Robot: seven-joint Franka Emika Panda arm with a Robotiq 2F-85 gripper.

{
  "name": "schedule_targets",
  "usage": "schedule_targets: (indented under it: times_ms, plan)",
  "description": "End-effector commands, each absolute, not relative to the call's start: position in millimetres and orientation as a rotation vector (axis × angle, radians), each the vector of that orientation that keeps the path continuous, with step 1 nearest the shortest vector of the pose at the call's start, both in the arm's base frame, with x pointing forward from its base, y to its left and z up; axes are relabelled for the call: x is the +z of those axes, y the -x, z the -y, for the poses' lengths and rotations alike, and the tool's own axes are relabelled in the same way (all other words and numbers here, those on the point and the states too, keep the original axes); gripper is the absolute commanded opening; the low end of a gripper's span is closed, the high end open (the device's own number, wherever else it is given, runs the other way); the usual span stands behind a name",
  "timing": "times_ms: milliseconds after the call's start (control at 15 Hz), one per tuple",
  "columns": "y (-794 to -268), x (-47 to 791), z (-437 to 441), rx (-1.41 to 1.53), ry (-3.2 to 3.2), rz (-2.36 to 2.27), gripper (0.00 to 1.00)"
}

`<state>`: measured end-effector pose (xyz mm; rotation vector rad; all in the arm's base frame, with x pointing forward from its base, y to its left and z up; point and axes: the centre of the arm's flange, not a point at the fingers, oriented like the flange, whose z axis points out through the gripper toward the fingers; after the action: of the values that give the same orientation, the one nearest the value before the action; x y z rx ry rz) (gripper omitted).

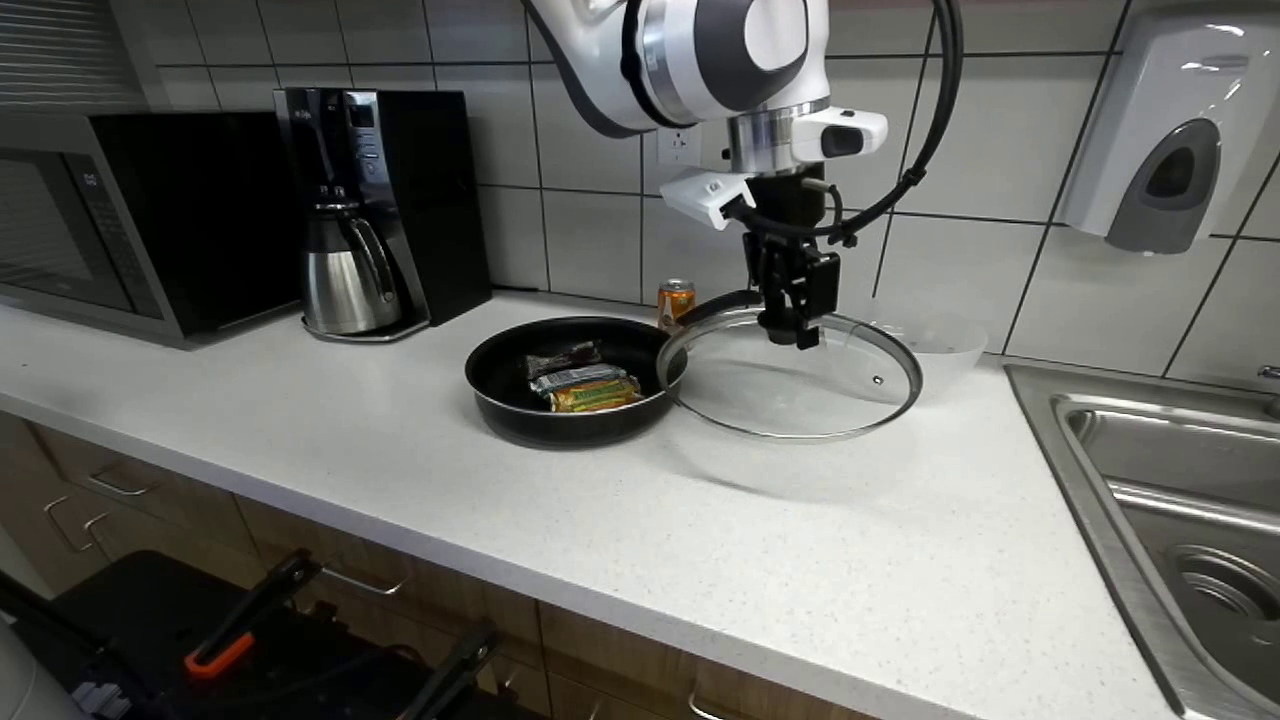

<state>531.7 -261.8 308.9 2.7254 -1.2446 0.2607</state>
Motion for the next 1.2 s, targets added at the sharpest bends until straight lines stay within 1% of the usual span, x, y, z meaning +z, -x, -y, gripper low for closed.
schedule_targets:
  times_ms: [0, 667, 1133]
  plan:
    - [-542.8, 335.9, 238.6, 0.292, -2.742, 1.202, 0.39]
    - [-577.9, 337.4, 148.4, 0.282, -2.825, 1.039, 0.39]
    - [-585.9, 335.4, 93.4, 0.267, -2.863, 0.963, 0.39]
